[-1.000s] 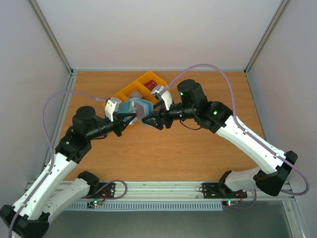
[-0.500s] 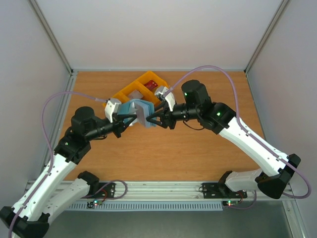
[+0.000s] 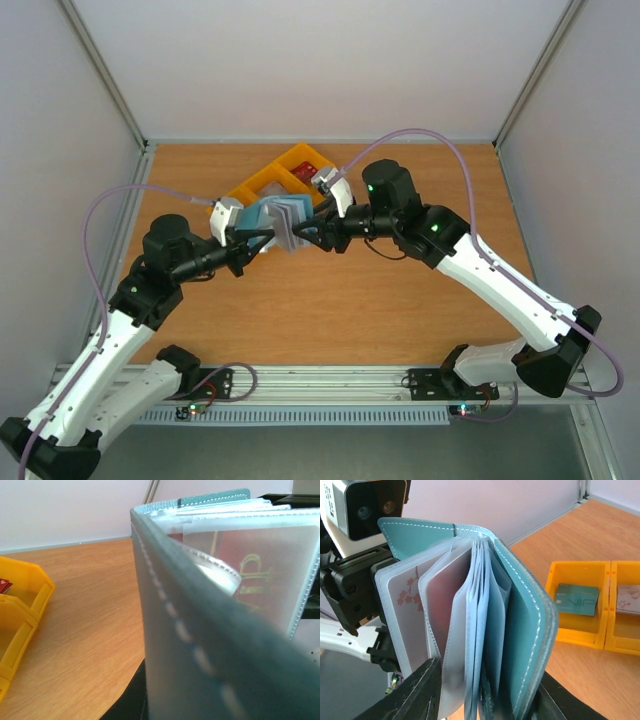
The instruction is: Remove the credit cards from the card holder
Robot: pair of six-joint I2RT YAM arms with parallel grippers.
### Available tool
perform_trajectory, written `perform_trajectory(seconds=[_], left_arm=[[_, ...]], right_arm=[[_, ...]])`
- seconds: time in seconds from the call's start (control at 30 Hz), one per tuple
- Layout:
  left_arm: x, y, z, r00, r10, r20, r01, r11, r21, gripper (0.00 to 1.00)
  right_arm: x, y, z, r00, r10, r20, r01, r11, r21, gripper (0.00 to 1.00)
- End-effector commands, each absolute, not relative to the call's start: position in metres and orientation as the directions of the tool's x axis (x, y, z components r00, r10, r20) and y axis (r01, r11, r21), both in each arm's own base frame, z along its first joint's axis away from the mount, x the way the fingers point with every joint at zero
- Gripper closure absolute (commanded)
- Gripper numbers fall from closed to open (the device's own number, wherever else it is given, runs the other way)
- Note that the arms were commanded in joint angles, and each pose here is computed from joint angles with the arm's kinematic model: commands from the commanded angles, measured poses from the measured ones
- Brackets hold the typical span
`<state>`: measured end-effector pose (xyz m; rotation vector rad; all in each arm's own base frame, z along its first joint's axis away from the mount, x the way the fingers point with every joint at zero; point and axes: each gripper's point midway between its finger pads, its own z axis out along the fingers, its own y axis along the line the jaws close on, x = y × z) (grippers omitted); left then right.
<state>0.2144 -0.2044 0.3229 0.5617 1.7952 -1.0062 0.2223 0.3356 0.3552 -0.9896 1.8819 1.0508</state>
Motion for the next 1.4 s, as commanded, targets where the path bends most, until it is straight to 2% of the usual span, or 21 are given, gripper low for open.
perform_trajectory(seconds=[0.0, 0.27, 0.47, 0.73, 0.87, 0.93, 1.07, 1.23, 1.3, 1.37], left_arm=[[0.21, -0.208, 0.345, -0.358, -0.087, -0.93, 0.787, 0.508, -0.351, 1.0], [0.22, -0.2, 0.336, -0.365, -0.078, -0.928, 0.741, 0.579, -0.34, 1.0], [0.223, -0.197, 0.33, -0.372, -0.066, -0.926, 0.722, 0.606, -0.333, 1.0], [0.217, -0.199, 0.334, -0.36, -0.063, -0.931, 0.743, 0.584, -0.327, 1.0], [0.215, -0.2, 0.337, -0.365, -0.076, -0.928, 0.75, 0.567, -0.342, 1.0], [0.218, -0.197, 0.337, -0.374, -0.088, -0.923, 0.73, 0.586, -0.351, 1.0], [0.226, -0.19, 0.331, -0.397, -0.105, -0.912, 0.677, 0.637, -0.368, 1.0], [0.223, -0.191, 0.335, -0.397, -0.114, -0.911, 0.685, 0.624, -0.376, 1.0], [0.224, -0.191, 0.335, -0.39, -0.109, -0.915, 0.687, 0.627, -0.367, 1.0], [0.224, -0.191, 0.335, -0.385, -0.105, -0.917, 0.689, 0.629, -0.361, 1.0]], right_arm=[[0.238, 0.34, 0.35, -0.451, -0.236, -0.861, -0.846, 0.421, 0.328, 0.53], [0.221, 0.347, 0.354, -0.457, -0.251, -0.853, -0.861, 0.367, 0.353, 0.41], [0.199, 0.344, 0.365, -0.416, -0.275, -0.867, -0.895, 0.294, 0.336, 0.36], [0.188, 0.317, 0.382, -0.29, -0.289, -0.912, -0.93, 0.311, 0.197, 0.33], [0.215, 0.311, 0.38, -0.307, -0.278, -0.91, -0.879, 0.449, 0.16, 0.34], [0.215, 0.306, 0.392, -0.289, -0.238, -0.927, -0.871, 0.466, 0.153, 0.37], [0.181, 0.299, 0.43, -0.198, -0.113, -0.974, -0.927, 0.344, 0.148, 0.46], [0.128, 0.322, 0.419, -0.225, -0.092, -0.97, -0.974, -0.008, 0.226, 0.5], [0.132, 0.331, 0.417, -0.259, -0.088, -0.962, -0.964, -0.031, 0.263, 0.54], [0.146, 0.341, 0.413, -0.297, -0.089, -0.951, -0.955, 0.004, 0.298, 0.55]])
